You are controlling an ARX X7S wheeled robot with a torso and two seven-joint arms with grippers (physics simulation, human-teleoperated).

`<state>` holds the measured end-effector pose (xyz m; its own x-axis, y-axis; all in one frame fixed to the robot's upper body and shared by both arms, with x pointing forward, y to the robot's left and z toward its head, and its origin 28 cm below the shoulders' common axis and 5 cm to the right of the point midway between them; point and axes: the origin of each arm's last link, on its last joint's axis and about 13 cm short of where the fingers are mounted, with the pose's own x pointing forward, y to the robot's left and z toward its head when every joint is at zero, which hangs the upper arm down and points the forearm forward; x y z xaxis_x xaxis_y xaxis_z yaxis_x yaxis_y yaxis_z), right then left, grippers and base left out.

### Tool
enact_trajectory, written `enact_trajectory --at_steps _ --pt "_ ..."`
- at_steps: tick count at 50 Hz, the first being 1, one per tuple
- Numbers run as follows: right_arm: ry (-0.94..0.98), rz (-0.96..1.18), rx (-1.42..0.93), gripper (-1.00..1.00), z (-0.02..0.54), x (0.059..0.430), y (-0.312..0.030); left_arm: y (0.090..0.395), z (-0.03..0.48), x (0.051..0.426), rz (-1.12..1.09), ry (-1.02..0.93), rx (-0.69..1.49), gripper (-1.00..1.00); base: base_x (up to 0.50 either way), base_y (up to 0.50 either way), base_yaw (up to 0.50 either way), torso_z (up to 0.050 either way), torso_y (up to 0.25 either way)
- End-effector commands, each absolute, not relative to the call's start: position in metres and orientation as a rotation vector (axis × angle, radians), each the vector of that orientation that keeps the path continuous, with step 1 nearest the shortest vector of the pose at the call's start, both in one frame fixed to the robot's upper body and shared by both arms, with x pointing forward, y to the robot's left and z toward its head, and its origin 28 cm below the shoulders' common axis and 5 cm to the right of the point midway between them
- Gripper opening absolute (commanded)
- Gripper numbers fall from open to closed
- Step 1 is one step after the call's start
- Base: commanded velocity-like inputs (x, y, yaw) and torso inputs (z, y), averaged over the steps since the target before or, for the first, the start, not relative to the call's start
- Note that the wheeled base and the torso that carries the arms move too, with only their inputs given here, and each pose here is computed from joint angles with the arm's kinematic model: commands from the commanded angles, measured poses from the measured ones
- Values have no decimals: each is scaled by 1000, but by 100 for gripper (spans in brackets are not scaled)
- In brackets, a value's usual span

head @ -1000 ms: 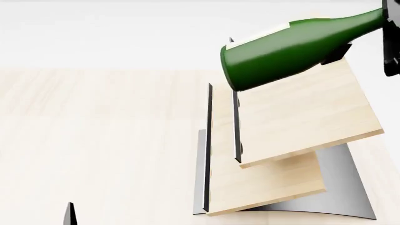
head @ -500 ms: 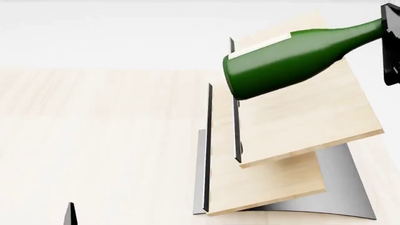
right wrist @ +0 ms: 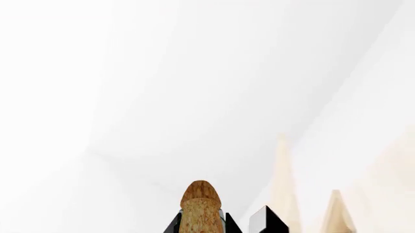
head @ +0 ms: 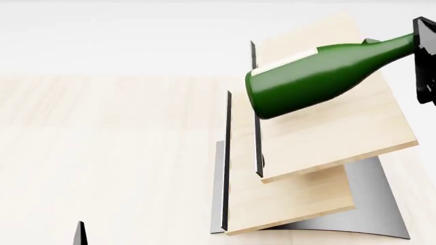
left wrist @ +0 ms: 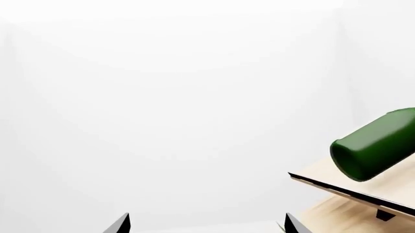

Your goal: Put the wine bottle on the wine rack.

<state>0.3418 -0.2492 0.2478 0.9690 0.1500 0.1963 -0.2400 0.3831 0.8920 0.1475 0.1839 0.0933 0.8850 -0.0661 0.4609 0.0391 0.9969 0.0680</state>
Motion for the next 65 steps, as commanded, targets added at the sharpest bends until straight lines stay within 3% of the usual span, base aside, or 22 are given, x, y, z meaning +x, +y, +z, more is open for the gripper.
enact_trajectory --at_steps 1,61,62,65 --pt "-123 267 1147 -100 250 344 -251 184 93 148 -56 -480 57 100 0 0 0 0 0" --pt "-110 264 1149 -100 233 347 -250 183 92 148 -59 -476 60 100 0 0 0 0 1" --pt "-114 275 1147 100 234 346 -250 183 92 148 -59 -476 60 100 0 0 0 0 0" --pt "-115 282 1140 100 235 345 -249 183 91 149 -60 -476 61 100 0 0 0 0 0"
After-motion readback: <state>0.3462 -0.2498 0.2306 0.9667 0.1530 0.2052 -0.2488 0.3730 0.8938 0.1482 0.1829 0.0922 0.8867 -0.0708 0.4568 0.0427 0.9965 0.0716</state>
